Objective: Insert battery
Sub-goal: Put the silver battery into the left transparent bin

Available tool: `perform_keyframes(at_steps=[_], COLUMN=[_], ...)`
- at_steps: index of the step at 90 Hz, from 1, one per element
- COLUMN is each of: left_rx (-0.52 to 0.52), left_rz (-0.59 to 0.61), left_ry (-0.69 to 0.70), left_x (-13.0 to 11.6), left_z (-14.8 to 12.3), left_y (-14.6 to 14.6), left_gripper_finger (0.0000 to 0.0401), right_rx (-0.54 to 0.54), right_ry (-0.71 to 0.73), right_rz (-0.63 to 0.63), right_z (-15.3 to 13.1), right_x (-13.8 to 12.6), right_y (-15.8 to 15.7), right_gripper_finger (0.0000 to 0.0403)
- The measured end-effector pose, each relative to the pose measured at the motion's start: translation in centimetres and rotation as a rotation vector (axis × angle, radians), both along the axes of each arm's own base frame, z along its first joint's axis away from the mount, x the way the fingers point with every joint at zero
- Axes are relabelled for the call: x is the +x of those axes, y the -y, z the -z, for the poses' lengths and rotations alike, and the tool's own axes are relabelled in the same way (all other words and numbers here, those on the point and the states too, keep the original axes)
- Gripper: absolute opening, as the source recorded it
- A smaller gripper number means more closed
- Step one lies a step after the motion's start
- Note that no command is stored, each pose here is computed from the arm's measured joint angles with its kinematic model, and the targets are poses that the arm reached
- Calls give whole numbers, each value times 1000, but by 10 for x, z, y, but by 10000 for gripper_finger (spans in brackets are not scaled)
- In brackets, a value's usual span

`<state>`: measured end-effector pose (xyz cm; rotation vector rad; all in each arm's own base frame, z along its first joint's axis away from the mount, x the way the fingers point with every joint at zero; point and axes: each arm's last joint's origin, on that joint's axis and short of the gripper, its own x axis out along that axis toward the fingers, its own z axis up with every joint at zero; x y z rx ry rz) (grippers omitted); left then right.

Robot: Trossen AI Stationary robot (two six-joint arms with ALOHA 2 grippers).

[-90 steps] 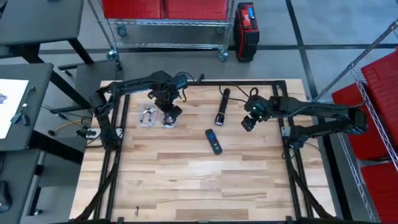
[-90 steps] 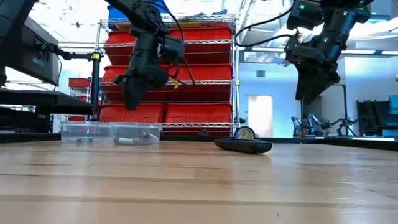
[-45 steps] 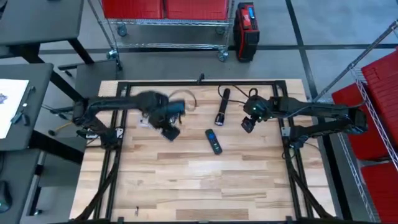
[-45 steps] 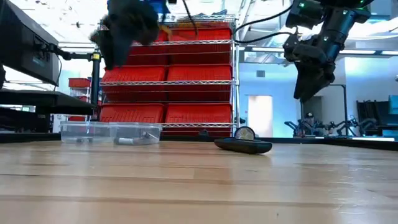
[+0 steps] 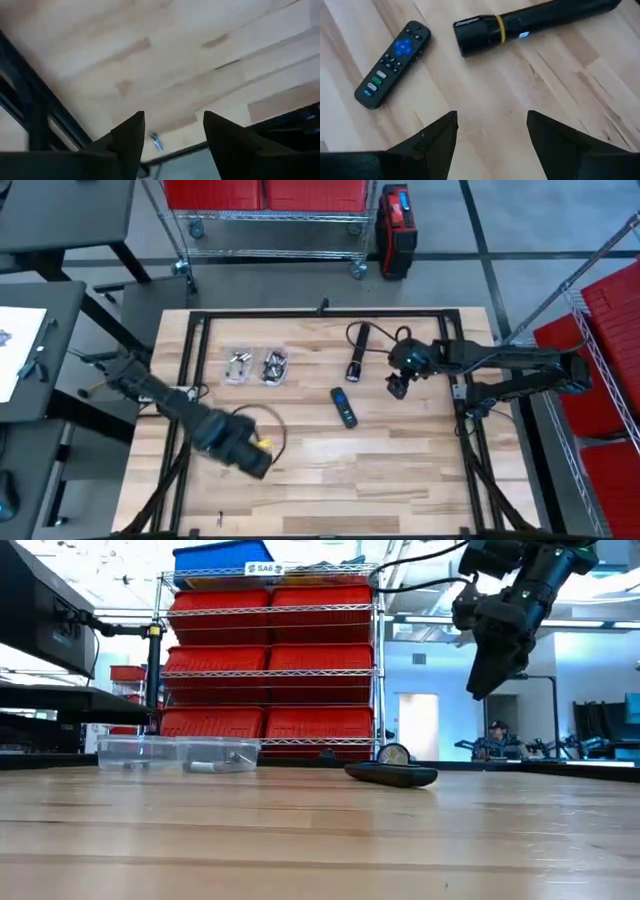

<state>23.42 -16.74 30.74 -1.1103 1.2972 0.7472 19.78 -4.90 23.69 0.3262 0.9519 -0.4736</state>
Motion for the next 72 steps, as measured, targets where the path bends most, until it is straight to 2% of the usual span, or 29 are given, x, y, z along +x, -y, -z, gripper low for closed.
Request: perform_keyframes(at_steps=[13,19,31,51,72], left_rx=[-2,-46,-65,-65,-121], left_rz=[-104,-144,-212,-107,-82], left_ry=[-64,-34,38,-37,-92], left_x=[-21,-26,-33,-40,-40], left_z=[22,31,48,89,113], left_y=[23,36,60,110,134], left_gripper_finger=[178,175,170,168,168], right_rx=[-5,-4,-4,-14,-15], right_ry=[18,18,16,14,17], right_rz=[-4,-4,-4,-26,-30], right_z=[-1,-1,-1,-1,-1], right_x=[2,2,2,2,2], right_y=[0,0,0,-2,-3], right_gripper_finger=[232,232,232,232,232])
